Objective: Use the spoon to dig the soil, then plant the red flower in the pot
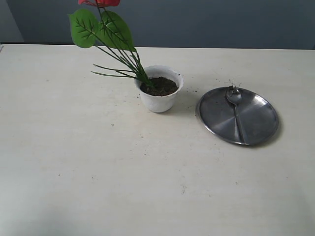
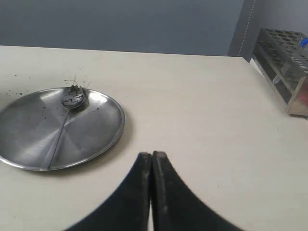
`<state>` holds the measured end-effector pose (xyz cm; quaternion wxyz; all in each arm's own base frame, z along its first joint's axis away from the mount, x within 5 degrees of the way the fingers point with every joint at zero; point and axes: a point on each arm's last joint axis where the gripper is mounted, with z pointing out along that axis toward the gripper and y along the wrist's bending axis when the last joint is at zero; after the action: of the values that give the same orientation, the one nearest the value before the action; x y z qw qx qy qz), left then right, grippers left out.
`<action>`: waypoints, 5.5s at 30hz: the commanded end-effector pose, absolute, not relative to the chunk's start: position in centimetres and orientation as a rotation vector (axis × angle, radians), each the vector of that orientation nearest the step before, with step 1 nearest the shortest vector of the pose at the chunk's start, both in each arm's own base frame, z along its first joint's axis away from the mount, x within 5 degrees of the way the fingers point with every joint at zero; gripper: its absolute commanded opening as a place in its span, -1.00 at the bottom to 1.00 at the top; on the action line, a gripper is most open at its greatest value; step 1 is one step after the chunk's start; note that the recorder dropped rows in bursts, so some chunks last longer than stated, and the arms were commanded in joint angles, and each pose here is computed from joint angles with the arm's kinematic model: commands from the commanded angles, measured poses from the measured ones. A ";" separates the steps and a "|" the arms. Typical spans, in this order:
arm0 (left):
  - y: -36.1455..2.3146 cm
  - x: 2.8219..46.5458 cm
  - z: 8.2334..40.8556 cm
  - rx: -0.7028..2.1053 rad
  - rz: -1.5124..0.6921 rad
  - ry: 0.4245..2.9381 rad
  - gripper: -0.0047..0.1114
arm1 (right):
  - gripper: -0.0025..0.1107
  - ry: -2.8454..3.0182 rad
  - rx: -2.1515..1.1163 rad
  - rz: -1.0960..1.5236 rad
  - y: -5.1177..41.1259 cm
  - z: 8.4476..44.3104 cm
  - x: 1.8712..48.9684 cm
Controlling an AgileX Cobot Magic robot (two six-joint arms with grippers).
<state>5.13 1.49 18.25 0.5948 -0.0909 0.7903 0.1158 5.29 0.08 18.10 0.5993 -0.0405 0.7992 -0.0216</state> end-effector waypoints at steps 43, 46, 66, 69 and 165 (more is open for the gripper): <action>1.5 5.2 18.3 -0.208 0.261 1.813 -0.91 | -0.96 1.845 -0.095 -0.058 0.0 18.0 5.3; 1.5 5.2 18.3 -0.208 0.261 1.813 -0.91 | -0.96 1.845 -0.095 -0.058 0.0 18.0 5.3; 1.1 5.3 18.3 -0.143 0.211 1.817 -0.91 | -0.96 1.845 -0.095 -0.058 0.0 18.0 5.3; 1.0 5.3 18.3 -0.135 0.205 1.817 -0.91 | -0.96 1.845 -0.095 -0.058 0.0 18.0 5.3; 0.7 5.3 18.3 -0.123 0.132 1.816 -0.91 | -0.96 1.845 -0.095 -0.058 0.0 18.0 5.3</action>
<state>5.34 0.72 18.33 0.6094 -0.0552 0.7889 0.0571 5.29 0.08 18.10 0.5993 -0.0405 0.7992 -0.0216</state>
